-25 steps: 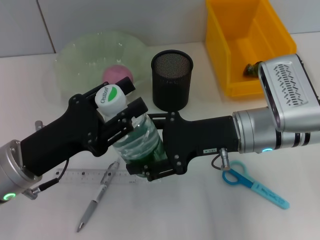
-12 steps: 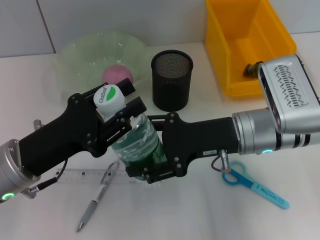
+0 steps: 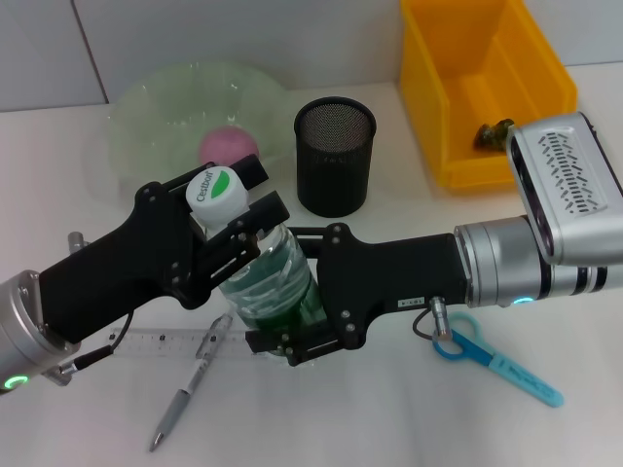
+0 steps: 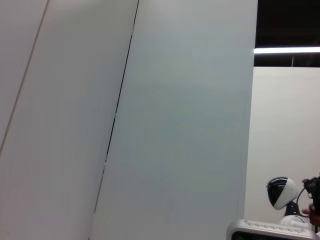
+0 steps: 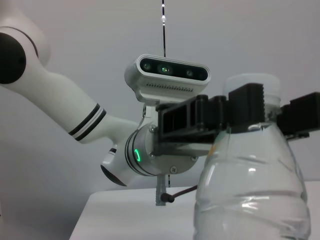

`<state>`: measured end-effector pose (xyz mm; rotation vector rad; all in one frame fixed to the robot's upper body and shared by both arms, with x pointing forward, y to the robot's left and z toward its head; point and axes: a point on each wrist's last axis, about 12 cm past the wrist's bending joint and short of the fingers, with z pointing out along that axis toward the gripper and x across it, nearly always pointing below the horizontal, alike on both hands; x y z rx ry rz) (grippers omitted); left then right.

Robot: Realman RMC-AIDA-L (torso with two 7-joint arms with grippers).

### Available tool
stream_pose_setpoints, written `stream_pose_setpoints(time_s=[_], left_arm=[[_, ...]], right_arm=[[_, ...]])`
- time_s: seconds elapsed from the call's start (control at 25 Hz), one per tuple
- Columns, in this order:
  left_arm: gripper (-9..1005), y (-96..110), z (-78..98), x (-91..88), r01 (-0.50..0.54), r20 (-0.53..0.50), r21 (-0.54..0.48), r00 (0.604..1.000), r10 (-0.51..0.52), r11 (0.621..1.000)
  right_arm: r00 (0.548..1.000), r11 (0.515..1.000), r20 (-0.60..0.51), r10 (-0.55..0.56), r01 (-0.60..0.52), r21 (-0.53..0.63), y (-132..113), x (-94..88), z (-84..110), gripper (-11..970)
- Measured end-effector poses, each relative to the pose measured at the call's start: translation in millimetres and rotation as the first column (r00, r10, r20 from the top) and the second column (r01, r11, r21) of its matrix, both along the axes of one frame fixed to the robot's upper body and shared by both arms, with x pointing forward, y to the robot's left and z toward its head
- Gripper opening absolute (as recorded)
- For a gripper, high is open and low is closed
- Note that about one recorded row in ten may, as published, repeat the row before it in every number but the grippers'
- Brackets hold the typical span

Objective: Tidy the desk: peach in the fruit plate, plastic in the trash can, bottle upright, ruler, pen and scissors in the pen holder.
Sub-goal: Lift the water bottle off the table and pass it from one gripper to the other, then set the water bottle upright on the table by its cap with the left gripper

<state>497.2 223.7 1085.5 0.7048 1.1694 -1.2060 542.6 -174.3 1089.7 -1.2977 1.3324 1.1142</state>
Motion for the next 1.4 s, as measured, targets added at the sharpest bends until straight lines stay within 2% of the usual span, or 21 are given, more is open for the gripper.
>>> stream_pose_setpoints(time_s=[0.36, 0.76, 1.4], left_arm=[[439, -1.3, -0.8, -1.1, 0.023, -0.002, 0.014, 1.000, -0.023, 1.000], [445, -1.9, -1.1, 1.4, 0.032, -0.001, 0.043, 0.999, -0.032, 0.999], [456, -6.7, 1.1, 8.3, 0.042, 0.023, 0.079, 0.999, -0.044, 0.996]], right_arm=[[1.000, 1.000, -0.003, -0.015, 0.015, 0.022, -9.7, -2.7, 1.7, 843], [0.997, 0.997, -0.007, -0.076, 0.076, 0.012, -36.2, -14.6, -0.2, 841], [0.996, 0.996, -0.009, -0.086, 0.086, -0.008, -46.5, -21.4, -3.8, 840]])
